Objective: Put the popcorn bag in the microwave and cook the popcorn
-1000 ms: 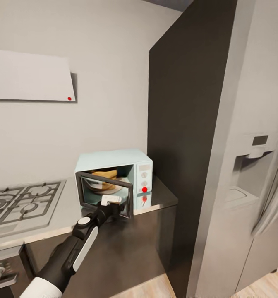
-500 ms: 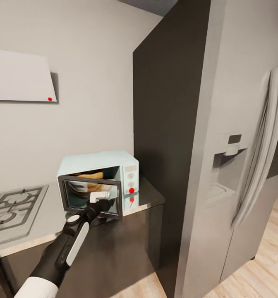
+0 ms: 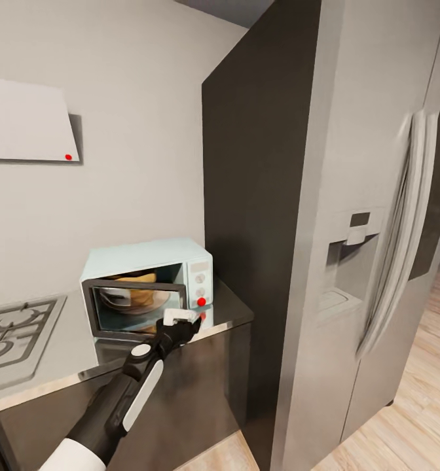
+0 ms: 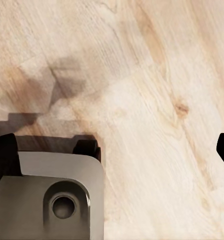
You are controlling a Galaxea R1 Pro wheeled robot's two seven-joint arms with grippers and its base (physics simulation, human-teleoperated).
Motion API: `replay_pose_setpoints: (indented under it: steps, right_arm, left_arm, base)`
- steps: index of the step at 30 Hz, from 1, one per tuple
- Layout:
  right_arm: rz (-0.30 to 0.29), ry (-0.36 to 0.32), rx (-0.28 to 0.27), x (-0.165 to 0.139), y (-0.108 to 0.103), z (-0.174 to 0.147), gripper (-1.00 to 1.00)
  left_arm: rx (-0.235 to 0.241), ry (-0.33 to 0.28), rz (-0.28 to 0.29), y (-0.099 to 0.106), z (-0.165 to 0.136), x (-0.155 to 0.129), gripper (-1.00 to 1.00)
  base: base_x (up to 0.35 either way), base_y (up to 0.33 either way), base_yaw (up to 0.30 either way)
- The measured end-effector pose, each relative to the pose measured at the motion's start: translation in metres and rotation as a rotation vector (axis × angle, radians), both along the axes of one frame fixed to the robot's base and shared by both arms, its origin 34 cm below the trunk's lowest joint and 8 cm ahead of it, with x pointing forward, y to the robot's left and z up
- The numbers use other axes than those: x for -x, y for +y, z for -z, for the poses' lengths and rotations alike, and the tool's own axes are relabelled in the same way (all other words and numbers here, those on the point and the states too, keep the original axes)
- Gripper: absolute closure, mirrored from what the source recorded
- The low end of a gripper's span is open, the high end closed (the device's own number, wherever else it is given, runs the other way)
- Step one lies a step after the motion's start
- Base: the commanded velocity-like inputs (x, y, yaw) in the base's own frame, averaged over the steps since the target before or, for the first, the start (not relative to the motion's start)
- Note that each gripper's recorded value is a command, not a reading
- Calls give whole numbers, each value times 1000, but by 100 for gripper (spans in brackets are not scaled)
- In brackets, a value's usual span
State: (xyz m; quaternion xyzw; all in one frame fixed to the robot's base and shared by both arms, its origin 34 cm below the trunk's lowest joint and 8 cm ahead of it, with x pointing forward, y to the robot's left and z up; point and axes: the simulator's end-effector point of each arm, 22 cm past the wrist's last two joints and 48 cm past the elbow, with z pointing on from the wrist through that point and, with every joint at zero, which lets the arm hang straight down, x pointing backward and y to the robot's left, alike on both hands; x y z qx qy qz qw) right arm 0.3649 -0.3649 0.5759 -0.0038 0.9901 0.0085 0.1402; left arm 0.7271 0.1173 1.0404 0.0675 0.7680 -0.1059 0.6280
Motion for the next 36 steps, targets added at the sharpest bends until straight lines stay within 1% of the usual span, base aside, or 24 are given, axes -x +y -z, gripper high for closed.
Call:
replay_pose_setpoints:
  steps: [11,31,36]
  right_arm:
    - [1,2,1,1,-1,0,-100]
    - [2,5,1,2,-1,0,-100]
    - [2,4,3,1,-2,0,-100]
  left_arm:
    - [-1,-1,-5,1,-1,0,-100]
    - [5,0,-4,1,-1,0,-100]
    - [6,0,-5,1,-1,0,-100]
  base:
    - [24,0,0]
    - [312,0,0]
    - [235,0,0]
